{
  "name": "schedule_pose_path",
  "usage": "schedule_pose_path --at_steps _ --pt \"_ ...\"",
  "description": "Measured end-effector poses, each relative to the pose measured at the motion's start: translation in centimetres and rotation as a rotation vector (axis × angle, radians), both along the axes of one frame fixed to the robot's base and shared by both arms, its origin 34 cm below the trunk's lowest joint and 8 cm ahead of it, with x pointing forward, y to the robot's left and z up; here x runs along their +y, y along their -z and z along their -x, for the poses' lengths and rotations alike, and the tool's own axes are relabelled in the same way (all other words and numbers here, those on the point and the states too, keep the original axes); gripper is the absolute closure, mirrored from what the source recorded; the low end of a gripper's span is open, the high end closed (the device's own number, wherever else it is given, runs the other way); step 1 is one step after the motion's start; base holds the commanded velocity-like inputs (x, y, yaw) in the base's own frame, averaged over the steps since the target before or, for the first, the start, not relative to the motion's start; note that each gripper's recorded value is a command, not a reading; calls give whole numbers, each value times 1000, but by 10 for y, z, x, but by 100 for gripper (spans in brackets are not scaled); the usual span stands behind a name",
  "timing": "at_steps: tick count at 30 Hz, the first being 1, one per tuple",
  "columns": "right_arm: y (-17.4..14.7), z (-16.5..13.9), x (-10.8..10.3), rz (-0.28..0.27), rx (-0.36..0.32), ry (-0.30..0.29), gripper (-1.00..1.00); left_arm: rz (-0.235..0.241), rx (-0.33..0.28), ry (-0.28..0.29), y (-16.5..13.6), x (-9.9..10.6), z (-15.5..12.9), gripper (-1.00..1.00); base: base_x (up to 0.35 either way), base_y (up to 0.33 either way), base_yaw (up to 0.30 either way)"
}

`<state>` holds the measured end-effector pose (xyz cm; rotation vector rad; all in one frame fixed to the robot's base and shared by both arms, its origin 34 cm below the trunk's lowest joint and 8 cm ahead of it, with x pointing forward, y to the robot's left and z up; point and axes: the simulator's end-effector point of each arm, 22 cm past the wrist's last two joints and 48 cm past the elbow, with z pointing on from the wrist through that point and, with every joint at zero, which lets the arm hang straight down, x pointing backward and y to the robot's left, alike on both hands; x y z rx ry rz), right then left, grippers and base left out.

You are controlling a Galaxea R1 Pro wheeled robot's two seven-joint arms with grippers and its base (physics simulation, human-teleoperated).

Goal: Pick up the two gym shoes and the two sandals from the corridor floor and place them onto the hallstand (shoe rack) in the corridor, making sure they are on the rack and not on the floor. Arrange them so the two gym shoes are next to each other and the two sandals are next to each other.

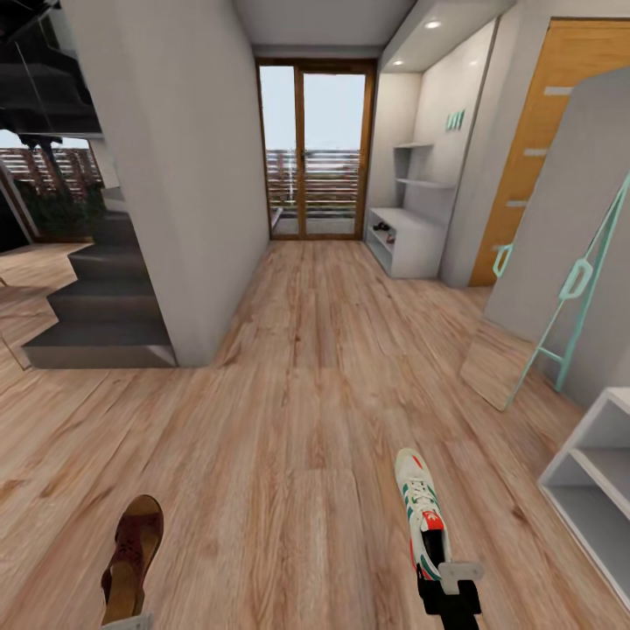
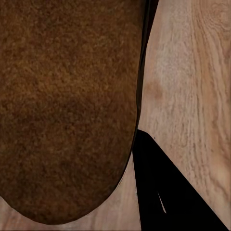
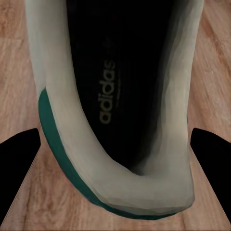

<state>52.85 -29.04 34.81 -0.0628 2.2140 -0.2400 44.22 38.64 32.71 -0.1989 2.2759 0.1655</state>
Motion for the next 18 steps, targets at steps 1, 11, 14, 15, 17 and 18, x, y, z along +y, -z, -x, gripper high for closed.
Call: schedule_pose_path --at_steps 1,11,14,15,17,18 --pt "0 0 0 0 0 0 100 0 -1 0 0 0 0 100 338 0 0" --pt "0 0 0 0 -1 0 100 0 0 0 0 0 0 100 338 0 0" --pt "0 0 0 0 0 0 100 0 0 0 0 0 0 100 338 0 0" --pt "0 0 0 0 -1 0 100 0 0 -1 0 0 0 100 338 0 0" --pt "0 0 0 0 0 0 100 0 0 -1 0 0 0 100 338 0 0" --pt "0 0 0 0 0 0 100 0 0 0 0 0 0 100 338 0 0"
